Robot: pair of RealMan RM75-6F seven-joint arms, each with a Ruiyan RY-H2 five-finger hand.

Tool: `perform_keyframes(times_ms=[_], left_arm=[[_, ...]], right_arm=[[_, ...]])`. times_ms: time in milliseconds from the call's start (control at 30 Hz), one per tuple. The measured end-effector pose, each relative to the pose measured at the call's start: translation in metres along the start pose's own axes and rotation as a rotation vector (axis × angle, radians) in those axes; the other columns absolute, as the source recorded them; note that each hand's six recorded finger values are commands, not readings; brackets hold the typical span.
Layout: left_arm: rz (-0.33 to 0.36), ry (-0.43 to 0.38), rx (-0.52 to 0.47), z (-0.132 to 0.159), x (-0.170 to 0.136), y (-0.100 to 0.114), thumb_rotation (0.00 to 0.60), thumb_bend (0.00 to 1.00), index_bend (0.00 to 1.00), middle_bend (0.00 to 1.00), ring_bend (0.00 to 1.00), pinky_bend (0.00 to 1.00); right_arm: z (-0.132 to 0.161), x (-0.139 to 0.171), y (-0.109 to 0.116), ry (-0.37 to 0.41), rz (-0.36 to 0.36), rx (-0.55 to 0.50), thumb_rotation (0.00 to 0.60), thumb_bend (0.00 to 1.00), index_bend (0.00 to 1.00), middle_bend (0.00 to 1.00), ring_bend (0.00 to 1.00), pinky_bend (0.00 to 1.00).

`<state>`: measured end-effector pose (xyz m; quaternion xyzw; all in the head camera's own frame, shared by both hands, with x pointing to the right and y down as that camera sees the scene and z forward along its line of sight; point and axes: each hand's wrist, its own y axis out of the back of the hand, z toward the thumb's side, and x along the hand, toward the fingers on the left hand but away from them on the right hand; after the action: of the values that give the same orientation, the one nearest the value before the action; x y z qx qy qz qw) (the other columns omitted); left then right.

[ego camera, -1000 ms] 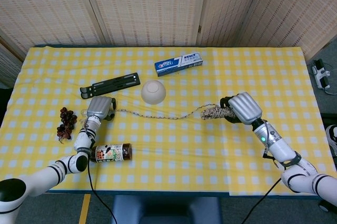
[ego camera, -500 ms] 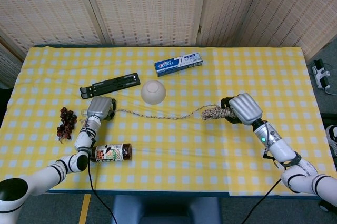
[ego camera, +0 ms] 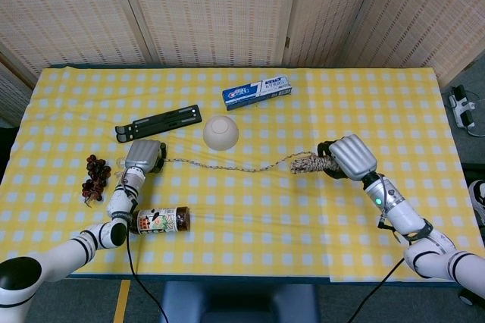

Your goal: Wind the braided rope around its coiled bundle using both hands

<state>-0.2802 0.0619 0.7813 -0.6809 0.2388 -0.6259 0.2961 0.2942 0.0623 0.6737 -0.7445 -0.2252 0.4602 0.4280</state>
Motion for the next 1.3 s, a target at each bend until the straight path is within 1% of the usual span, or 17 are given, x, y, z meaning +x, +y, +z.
perform_keyframes(times_ms=[167,333,467,567,733,867,1067,1167,1300], left_arm=[[0.02,-0.01,-0.022,0.0,-0.002,0.004,0.6,0.55,0.63,0.84,0.76,0.75],[0.071,-0.058,-0.046,0.005,-0.012,0.019,0.6,0.55,0.63,0.84,0.76,0.75],[0.13,-0.123,-0.062,0.011,-0.027,0.04,0.6,0.55,0.63,0.84,0.76,0.75],[0.168,-0.167,-0.067,0.016,-0.041,0.057,0.6,0.55,0.64,0.85,0.76,0.75],[0.219,-0.225,-0.095,0.025,-0.066,0.086,0.6,0.55,0.65,0.85,0.77,0.75],[0.266,-0.277,-0.124,0.039,-0.088,0.114,0.6,0.55,0.65,0.85,0.77,0.75],[0.319,-0.363,-0.195,0.073,-0.116,0.153,0.6,0.55,0.65,0.85,0.77,0.75],[0.338,-0.409,-0.202,0.093,-0.127,0.169,0.6,0.55,0.65,0.85,0.77,0.75],[0.356,-0.462,-0.192,0.118,-0.139,0.183,0.6,0.55,0.65,0.85,0.77,0.75]], right_arm=[[0.002,0.0,0.006,0.004,-0.025,-0.019,0.6,0.55,0.88,0.64,0.68,0.65],[0.006,0.002,0.013,0.016,-0.063,-0.093,0.6,0.55,0.89,0.65,0.69,0.66],[0.011,0.004,0.017,0.032,-0.087,-0.186,0.6,0.55,0.9,0.66,0.7,0.66],[0.021,0.006,0.018,0.061,-0.101,-0.27,0.6,0.55,0.9,0.66,0.71,0.67],[0.054,0.01,0.016,0.154,-0.095,-0.388,0.6,0.55,0.9,0.67,0.71,0.67],[0.078,0.01,0.013,0.21,-0.068,-0.452,0.6,0.55,0.91,0.68,0.73,0.68],[0.115,-0.001,0.005,0.259,0.018,-0.516,0.6,0.55,0.92,0.7,0.75,0.71],[0.136,-0.009,0.0,0.277,0.058,-0.552,0.6,0.55,0.92,0.71,0.76,0.72],[0.157,-0.02,-0.005,0.285,0.1,-0.602,0.6,0.55,0.93,0.72,0.77,0.74]])
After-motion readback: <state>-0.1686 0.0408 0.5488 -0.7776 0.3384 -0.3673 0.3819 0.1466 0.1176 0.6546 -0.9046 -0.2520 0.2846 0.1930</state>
